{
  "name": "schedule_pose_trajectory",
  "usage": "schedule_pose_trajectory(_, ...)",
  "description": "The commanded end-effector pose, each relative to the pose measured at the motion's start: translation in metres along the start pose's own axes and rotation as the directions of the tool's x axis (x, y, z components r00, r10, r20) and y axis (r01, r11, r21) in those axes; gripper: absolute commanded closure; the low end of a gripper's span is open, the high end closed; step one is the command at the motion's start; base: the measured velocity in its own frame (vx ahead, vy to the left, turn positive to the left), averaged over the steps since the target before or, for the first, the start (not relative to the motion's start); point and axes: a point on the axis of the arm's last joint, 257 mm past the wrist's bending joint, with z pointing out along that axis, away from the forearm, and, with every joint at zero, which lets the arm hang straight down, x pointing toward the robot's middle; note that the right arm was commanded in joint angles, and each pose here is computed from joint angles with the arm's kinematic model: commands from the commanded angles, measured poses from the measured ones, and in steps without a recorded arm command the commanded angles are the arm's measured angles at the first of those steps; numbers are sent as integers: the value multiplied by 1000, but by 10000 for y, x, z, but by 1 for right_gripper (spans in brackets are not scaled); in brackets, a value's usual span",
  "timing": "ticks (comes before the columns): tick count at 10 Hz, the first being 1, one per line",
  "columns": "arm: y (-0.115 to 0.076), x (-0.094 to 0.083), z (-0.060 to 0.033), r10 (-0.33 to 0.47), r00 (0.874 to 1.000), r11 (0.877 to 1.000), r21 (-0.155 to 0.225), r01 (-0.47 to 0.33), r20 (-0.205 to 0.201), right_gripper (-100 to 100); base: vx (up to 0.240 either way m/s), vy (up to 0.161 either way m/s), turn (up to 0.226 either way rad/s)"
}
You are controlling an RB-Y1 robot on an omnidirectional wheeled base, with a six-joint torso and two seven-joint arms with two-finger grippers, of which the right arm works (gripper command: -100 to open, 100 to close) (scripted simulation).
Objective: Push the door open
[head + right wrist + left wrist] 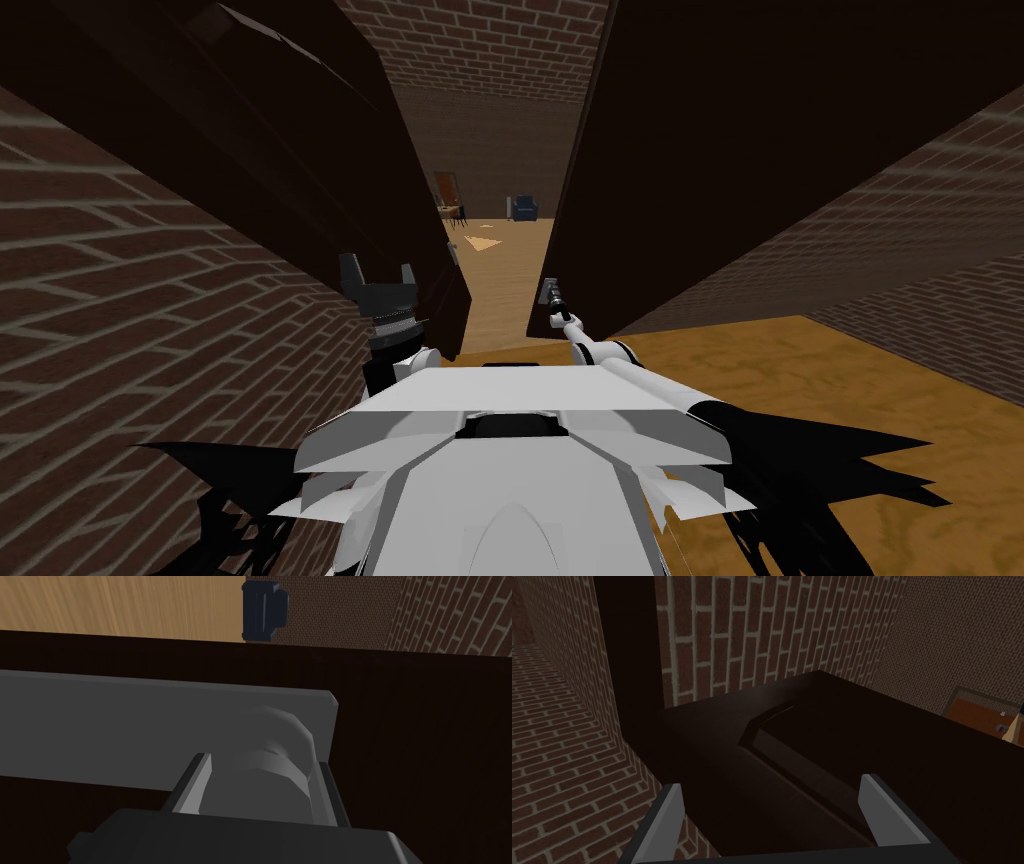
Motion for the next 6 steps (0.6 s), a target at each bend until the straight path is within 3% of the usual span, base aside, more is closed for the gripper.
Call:
schedule_pose_trajectory(1, -42, -118, -41, -6, 1000, 1000, 16, 6, 16, 100, 58, 22, 12)
schedule_pose_trajectory(3, 70, -100, -3, -5, 1000, 1000, -8, 5, 12, 100, -2, -3, 3)
schedule_pose_trajectory(4, 64, -245, -18, -5, 999, 1000, -7, 5, 39, 100, 99, 53, -45)
schedule_pose_trajectory(6, 61, -320, -27, -5, 999, 1000, -6, 5, 54, 100, 142, 95, -69)
